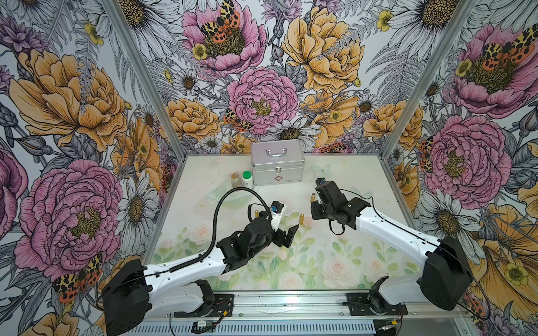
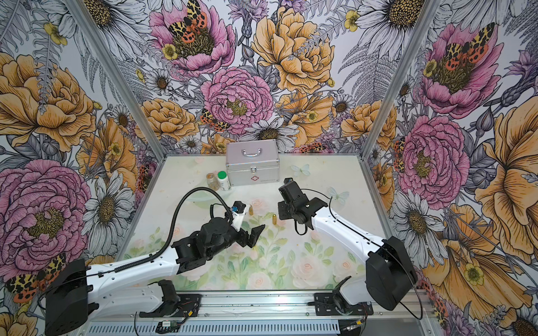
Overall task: Open the lipstick cap
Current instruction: Place the lipstick at the center of the board.
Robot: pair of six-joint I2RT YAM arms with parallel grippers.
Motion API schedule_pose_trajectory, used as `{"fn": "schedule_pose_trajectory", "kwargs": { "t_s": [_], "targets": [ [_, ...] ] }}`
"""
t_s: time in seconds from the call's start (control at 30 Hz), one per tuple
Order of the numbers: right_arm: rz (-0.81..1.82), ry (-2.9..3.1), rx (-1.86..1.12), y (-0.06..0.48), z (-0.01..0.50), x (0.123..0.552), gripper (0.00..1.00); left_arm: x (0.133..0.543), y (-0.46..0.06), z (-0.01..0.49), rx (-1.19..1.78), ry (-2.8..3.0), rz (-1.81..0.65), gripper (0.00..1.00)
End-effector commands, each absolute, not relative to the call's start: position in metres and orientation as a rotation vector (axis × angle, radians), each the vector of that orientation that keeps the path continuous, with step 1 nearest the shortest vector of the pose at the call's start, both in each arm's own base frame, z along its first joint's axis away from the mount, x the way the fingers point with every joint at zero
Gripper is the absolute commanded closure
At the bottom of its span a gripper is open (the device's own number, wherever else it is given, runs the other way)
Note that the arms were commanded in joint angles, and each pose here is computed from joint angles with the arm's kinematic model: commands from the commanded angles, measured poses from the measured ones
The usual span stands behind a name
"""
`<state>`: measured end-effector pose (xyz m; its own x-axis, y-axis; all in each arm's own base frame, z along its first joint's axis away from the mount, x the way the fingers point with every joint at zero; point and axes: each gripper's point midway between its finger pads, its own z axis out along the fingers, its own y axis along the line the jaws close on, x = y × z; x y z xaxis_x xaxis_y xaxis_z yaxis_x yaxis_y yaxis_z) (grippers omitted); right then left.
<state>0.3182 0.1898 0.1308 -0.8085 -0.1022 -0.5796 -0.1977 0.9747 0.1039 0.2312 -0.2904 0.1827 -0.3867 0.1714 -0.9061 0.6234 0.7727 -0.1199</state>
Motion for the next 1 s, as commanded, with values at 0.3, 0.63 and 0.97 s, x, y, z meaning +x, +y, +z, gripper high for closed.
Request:
{"fn": "schedule_pose_trajectory", "kwargs": {
  "t_s": [0.3, 0.63, 0.97],
  "targets": [
    [0.04, 2.444, -0.19, 0.18, 0.073, 0.364, 0.81, 0.239, -0.299, 0.188, 0.534, 1.958, -0.534, 0.01],
    [0.09, 2.412, -0.158, 0.175, 0.046, 0.375, 0.81, 0.243, -0.299, 0.183, 0.531, 1.966, -0.505, 0.01],
    [0.121, 2.411, -0.143, 0.174, 0.033, 0.381, 0.81, 0.245, -0.302, 0.182, 0.541, 1.968, -0.495, 0.01]
  ]
}}
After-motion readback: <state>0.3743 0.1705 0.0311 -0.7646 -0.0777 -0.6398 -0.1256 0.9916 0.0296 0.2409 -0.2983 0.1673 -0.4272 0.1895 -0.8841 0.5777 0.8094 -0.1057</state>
